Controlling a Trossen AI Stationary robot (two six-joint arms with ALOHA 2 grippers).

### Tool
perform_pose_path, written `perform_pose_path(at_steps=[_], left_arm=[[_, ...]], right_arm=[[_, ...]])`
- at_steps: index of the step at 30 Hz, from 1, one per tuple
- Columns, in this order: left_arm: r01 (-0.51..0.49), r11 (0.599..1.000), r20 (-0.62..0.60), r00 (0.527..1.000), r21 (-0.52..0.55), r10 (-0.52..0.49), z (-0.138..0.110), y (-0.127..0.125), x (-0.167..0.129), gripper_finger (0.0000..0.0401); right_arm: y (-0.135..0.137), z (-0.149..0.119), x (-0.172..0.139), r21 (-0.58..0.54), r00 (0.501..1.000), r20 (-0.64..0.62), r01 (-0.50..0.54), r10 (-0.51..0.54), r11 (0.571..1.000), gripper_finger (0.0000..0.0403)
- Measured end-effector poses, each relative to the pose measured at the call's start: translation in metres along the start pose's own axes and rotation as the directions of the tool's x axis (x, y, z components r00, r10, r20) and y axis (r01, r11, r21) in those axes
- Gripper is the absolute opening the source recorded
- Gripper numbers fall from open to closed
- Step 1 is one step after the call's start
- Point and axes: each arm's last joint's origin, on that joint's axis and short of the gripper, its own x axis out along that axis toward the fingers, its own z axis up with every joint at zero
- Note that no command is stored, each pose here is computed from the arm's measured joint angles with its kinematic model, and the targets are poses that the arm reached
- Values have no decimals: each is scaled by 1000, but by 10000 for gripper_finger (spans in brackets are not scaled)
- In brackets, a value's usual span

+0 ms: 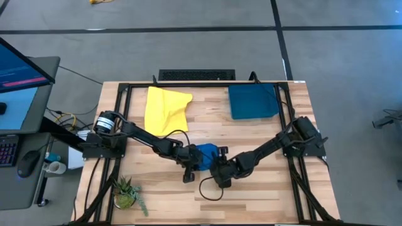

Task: Roll microfiber towels into tight, uniform cylinder then place into a basket
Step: Roll the blue microfiber cloth

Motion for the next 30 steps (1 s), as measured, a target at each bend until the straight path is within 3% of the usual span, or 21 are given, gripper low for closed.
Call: perform_pose_path(at_steps=[6,11,23,30], left_arm=[[-117,991,15,993,66,117,1,1,-9,6],[-139,988,0,990,65,139,0,2,-12,17],[-61,993,-53,996,97,66,-2,2,-13,152],[-53,993,-71,996,107,60,-4,-1,-16,185]], right_arm=[[-4,0,2,41,998,-20,-56,57,998,116],[-6,0,3,47,998,-23,-55,56,997,104],[-9,1,6,81,998,-16,-61,62,995,102],[-9,1,6,81,998,-16,-60,62,995,102]])
